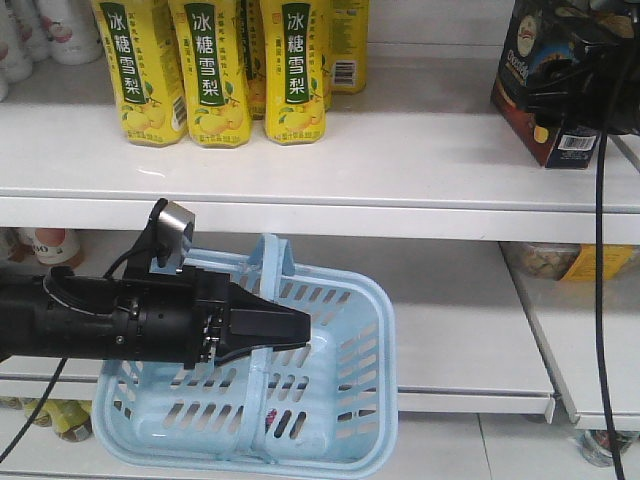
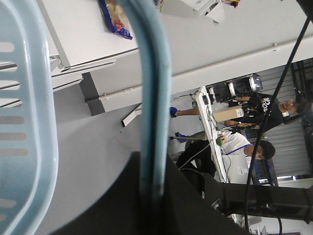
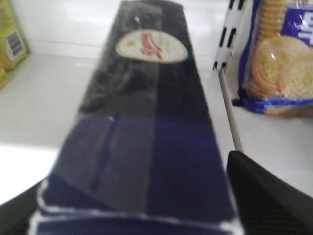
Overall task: Left arm holds basket, right arm returns cookies
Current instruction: 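Place the cookie box upright on the upper shelf with the right gripper, then open the right gripper and withdraw it from the cookie box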
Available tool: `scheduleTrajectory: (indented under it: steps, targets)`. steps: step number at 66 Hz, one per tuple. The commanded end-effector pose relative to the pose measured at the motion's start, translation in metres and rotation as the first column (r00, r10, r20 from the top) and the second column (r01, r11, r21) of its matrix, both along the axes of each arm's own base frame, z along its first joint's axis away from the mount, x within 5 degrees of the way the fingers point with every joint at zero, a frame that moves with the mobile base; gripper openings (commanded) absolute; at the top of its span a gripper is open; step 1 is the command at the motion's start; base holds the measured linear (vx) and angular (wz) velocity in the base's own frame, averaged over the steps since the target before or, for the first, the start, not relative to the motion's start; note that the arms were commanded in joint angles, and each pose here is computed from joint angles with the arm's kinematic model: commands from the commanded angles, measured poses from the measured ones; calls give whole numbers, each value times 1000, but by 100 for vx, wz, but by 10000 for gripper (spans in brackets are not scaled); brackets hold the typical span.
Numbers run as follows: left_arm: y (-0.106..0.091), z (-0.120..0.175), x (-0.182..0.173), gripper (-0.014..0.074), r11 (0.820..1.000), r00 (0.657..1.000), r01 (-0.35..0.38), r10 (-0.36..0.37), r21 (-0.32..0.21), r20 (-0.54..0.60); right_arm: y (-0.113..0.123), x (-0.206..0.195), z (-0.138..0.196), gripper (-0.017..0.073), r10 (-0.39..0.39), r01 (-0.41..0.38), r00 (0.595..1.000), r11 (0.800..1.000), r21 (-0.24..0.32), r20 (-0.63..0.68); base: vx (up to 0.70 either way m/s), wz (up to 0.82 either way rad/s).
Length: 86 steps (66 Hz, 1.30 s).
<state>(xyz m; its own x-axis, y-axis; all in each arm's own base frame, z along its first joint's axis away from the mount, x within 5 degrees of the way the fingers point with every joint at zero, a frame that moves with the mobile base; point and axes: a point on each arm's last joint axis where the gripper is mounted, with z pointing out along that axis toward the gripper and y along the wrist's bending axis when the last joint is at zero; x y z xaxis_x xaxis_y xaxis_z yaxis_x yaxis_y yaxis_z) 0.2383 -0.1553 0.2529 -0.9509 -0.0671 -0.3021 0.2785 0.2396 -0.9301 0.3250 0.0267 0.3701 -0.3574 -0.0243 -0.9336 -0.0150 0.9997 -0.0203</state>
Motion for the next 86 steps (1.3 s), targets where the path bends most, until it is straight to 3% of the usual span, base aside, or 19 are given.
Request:
scheduleTrajectory:
  steps: [1,10,45,62,86]
  targets:
    - [0,31,1,-3,989,998,-19,28,-146,57,-2,-13,33,546,-1,-4,993,999,36,120,0,0]
    - [0,31,1,-3,989,998,-19,28,-146,57,-4,-23,40,546,-12,5,993,998,55,120,0,0]
    - [0,31,1,-3,989,998,-19,28,-146,57,-12,-76,54,546,-39,33,992,998,45,121,0,0]
    - [0,31,1,-3,989,998,-19,28,-146,57,-16,-130,49,546,-30,20,981,998,51,193,0,0]
    - [0,31,1,-3,989,998,-19,28,-146,57,-26,-221,13,546,-33,15,954,998,62,297,0,0]
